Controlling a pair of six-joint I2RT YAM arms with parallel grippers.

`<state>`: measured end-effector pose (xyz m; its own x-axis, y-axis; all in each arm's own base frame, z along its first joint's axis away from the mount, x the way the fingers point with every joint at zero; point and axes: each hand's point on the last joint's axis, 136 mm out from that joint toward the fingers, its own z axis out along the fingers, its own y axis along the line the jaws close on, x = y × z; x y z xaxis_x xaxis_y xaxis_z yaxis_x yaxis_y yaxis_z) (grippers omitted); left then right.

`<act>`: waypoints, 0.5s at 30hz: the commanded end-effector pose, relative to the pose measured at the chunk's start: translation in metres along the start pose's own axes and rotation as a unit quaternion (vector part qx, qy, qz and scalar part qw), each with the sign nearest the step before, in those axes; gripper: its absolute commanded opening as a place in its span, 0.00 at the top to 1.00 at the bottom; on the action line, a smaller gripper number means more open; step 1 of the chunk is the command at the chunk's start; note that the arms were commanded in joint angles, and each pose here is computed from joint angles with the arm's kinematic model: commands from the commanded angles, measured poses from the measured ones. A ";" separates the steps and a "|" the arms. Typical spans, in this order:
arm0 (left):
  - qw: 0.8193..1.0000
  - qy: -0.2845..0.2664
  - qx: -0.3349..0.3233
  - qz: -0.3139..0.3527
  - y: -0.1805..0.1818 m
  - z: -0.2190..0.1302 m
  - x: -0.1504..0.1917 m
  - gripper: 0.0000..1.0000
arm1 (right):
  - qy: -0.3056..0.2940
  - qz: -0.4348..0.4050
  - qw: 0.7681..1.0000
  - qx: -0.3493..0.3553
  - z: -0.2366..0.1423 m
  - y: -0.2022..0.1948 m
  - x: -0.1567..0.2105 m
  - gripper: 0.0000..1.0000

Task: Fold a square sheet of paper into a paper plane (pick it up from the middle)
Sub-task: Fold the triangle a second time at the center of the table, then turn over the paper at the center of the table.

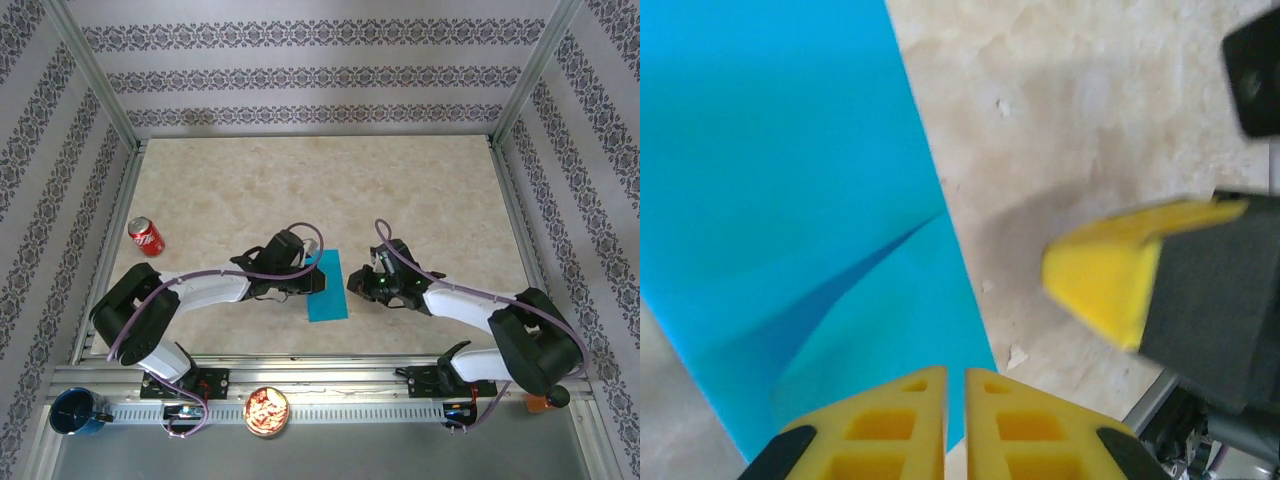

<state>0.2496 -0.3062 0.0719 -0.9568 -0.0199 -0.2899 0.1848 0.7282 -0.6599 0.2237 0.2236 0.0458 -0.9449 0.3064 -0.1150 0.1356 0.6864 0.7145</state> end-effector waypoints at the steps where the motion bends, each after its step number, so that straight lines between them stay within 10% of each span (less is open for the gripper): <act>1: 0.999 0.039 -0.028 -0.001 0.022 0.008 0.010 0.89 | -0.005 0.025 1.000 0.006 -0.003 -0.006 0.008 0.86; 15: 0.993 0.086 -0.080 -0.001 0.057 0.021 0.032 0.94 | 0.055 0.066 0.996 0.028 0.010 -0.011 0.047 0.76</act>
<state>0.2375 -0.2884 0.0207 -0.9812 0.0625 -0.1827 0.1569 0.8093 -0.5661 0.1885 0.2367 0.0340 -0.9504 0.3110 0.0080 0.2265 0.6739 0.7032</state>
